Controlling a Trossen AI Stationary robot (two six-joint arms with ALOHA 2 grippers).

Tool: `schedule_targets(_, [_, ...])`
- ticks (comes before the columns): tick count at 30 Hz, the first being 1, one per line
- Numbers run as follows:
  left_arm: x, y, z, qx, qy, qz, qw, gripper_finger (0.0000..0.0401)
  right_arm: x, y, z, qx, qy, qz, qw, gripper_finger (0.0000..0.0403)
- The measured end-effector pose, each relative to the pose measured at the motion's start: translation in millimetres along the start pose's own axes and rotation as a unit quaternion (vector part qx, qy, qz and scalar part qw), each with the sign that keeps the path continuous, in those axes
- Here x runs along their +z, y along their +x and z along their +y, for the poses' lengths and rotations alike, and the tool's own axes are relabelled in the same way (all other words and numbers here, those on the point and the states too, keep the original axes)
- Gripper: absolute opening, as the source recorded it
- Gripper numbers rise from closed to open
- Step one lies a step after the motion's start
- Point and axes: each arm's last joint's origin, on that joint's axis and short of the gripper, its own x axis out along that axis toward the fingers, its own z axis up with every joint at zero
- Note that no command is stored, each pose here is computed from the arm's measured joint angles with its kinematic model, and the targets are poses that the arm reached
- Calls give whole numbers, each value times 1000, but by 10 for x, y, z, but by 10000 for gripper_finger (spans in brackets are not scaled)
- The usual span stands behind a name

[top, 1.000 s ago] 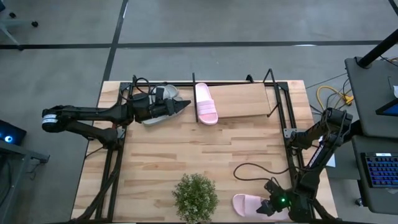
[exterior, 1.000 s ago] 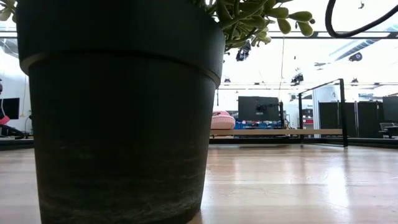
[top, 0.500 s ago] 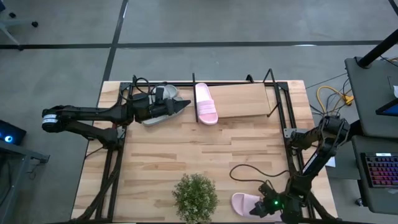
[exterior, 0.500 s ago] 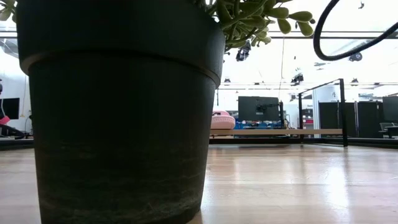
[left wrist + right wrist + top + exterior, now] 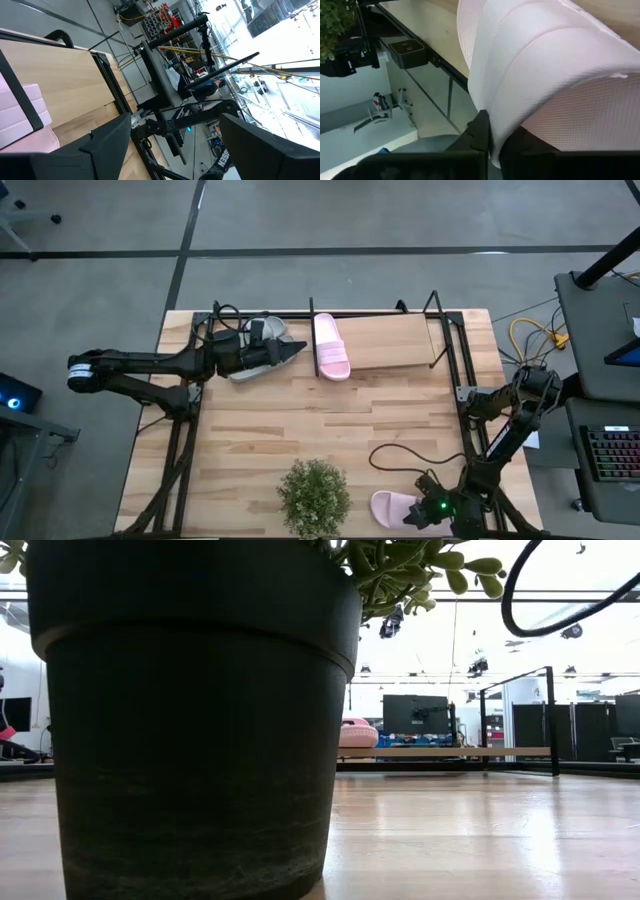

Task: Pick and place slides into the shelf
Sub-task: Put the pink slipper on the shelf

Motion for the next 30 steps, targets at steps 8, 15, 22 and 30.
schedule_targets(8, [-9,8,6,-1,0,7,1000,289,212,-251,153,-57,-54,14,997,10])
schedule_targets(15, [-20,18,10,-4,1,17,1000,289,567,-737,409,-53,-107,0,993,9])
schedule_targets(22, [-43,22,21,-9,2,44,999,289,900,-1238,565,-24,-160,26,986,9])
schedule_targets(30, [-55,21,19,-19,-11,69,997,289,1180,-1516,607,-18,-211,106,972,9])
